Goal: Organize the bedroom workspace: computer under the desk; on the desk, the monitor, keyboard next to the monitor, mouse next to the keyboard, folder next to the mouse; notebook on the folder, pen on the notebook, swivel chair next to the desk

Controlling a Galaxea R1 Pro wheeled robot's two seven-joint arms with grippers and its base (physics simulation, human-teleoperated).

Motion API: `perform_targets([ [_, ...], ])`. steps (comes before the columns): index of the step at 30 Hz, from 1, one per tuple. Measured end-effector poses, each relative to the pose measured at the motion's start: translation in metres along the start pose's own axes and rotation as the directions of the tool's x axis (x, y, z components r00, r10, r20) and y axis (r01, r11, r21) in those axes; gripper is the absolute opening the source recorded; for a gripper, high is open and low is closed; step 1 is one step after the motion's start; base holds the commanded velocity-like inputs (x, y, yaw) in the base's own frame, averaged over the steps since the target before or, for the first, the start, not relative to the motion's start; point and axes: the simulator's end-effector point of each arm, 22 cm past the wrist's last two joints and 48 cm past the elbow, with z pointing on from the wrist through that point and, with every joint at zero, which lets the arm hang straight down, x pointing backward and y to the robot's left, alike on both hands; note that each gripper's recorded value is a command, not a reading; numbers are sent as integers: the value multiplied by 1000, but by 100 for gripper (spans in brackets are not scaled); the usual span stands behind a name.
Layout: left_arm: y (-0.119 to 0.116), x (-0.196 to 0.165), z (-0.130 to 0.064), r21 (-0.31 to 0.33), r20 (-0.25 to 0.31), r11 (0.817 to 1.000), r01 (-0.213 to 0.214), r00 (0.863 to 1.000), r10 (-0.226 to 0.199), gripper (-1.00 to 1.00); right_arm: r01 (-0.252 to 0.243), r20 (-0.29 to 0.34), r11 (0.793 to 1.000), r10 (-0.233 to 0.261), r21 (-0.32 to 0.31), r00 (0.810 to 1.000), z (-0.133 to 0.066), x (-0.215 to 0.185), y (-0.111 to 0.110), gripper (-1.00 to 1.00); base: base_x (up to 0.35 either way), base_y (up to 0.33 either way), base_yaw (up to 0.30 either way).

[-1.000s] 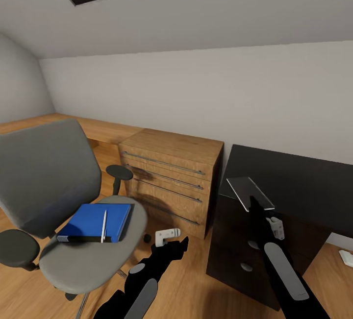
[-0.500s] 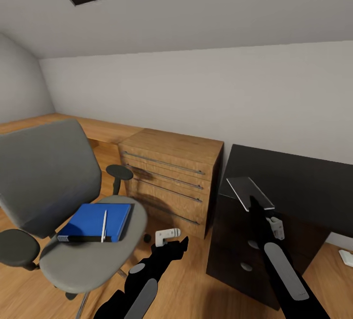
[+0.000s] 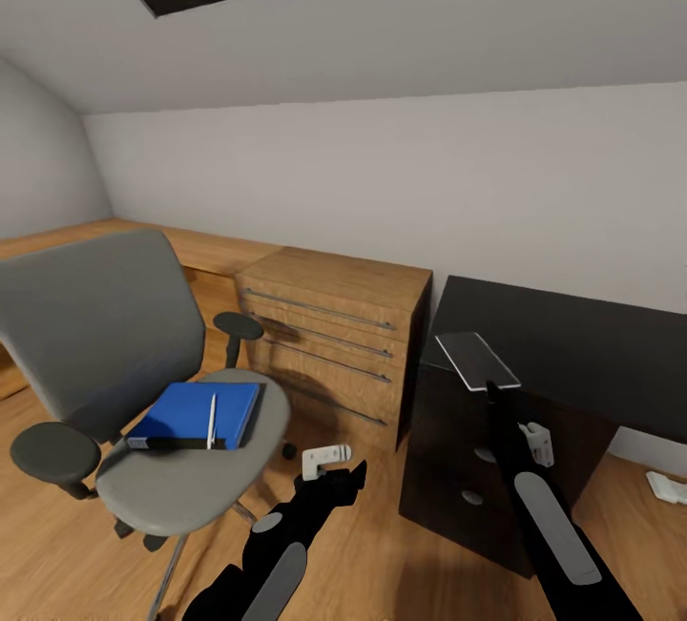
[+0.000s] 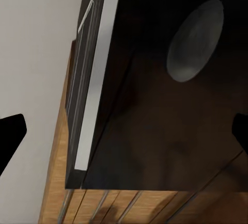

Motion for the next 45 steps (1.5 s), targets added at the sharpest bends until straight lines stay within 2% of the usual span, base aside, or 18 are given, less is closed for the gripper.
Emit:
perform_targets([
  [17, 0, 0, 0, 0, 0, 1000, 0, 1000, 0, 100, 0, 0, 1000, 0, 0, 1000, 0, 0, 0, 100, -23, 0, 0],
  [34, 1, 1, 0, -1, -2, 1000, 0, 1000, 0, 100, 0, -1, 1000, 0, 2, 1000, 0, 1, -1, 100, -275, 0, 0],
  [41, 4, 5, 2, -12, -10, 1000, -5, 1000, 5, 100, 2, -3, 1000, -2, 16, 1000, 0, 3, -8, 100, -91, 0, 0],
  [43, 5, 6, 2, -13, -12, 1000, -6, 1000, 6, 100, 6, -3, 1000, -6, 27, 1000, 1, 4, -13, 100, -17, 0, 0],
  [45, 9, 11, 2, -26, -29, 1000, -11, 1000, 10, 100, 36, -1, 999, -36, 37, 999, 2, 3, -17, 100, -6, 0, 0],
])
